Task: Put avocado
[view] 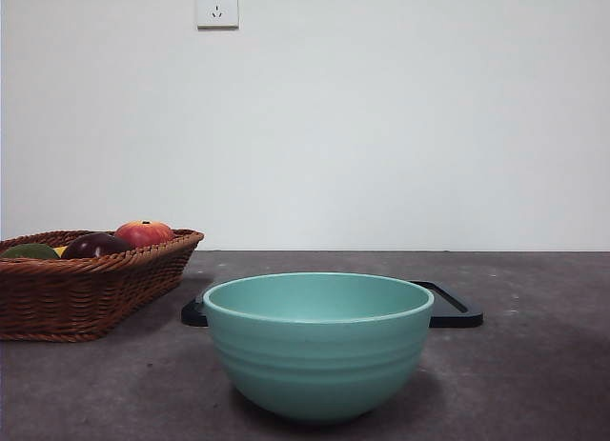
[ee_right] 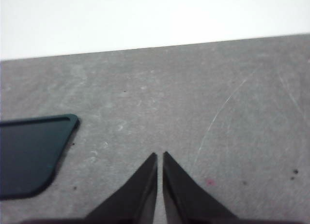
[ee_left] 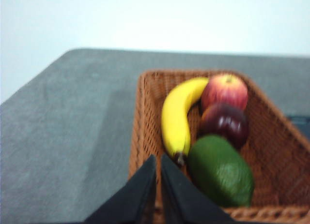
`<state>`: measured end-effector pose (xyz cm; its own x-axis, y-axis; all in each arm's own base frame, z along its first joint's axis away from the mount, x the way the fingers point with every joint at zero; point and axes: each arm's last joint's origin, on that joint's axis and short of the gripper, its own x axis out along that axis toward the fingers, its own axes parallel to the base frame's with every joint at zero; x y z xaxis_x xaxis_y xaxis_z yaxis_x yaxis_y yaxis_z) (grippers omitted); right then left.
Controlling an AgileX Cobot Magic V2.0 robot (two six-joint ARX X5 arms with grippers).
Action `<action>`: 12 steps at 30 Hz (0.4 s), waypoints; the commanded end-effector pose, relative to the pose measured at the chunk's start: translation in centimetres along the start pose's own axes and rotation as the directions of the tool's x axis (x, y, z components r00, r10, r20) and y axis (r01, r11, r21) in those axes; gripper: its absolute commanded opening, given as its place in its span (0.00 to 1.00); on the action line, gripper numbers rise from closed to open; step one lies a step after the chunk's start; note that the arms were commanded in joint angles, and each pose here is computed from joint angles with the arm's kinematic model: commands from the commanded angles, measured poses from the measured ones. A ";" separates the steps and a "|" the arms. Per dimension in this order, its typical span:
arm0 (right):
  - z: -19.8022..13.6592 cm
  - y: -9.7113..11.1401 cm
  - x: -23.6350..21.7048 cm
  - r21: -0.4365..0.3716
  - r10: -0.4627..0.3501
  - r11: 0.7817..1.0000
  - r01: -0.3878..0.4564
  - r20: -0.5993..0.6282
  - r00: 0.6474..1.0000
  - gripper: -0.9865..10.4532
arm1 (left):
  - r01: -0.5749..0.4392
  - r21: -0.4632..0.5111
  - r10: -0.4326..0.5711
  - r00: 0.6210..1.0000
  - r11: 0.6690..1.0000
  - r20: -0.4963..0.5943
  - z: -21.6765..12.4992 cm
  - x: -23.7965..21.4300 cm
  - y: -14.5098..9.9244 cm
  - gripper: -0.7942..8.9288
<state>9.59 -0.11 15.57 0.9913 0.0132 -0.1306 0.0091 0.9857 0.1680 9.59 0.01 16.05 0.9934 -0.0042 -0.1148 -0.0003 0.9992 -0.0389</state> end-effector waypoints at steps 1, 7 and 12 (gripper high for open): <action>1.9 0.3 -0.6 0.123 0.014 0.992 -0.022 0.064 0.998 0.10 | 0.001 -0.070 0.001 1.000 0.998 0.028 0.7 -0.2 0.0 0.10; 5.7 1.0 -2.0 0.205 0.031 0.977 -0.062 0.153 0.988 0.10 | 0.022 -0.199 -0.003 0.995 0.980 0.097 3.7 -1.1 -0.1 0.10; 8.6 1.8 -2.8 0.235 0.098 0.964 -0.121 0.106 0.989 0.10 | 0.049 -0.216 -0.035 0.997 0.975 0.069 6.9 -1.9 -0.4 0.10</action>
<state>8.10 0.12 23.89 0.9966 0.0793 -0.0241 -0.0641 0.9222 0.3813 8.65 -0.07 22.21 0.9981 -0.0267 -0.0555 0.0128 0.9712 -0.2379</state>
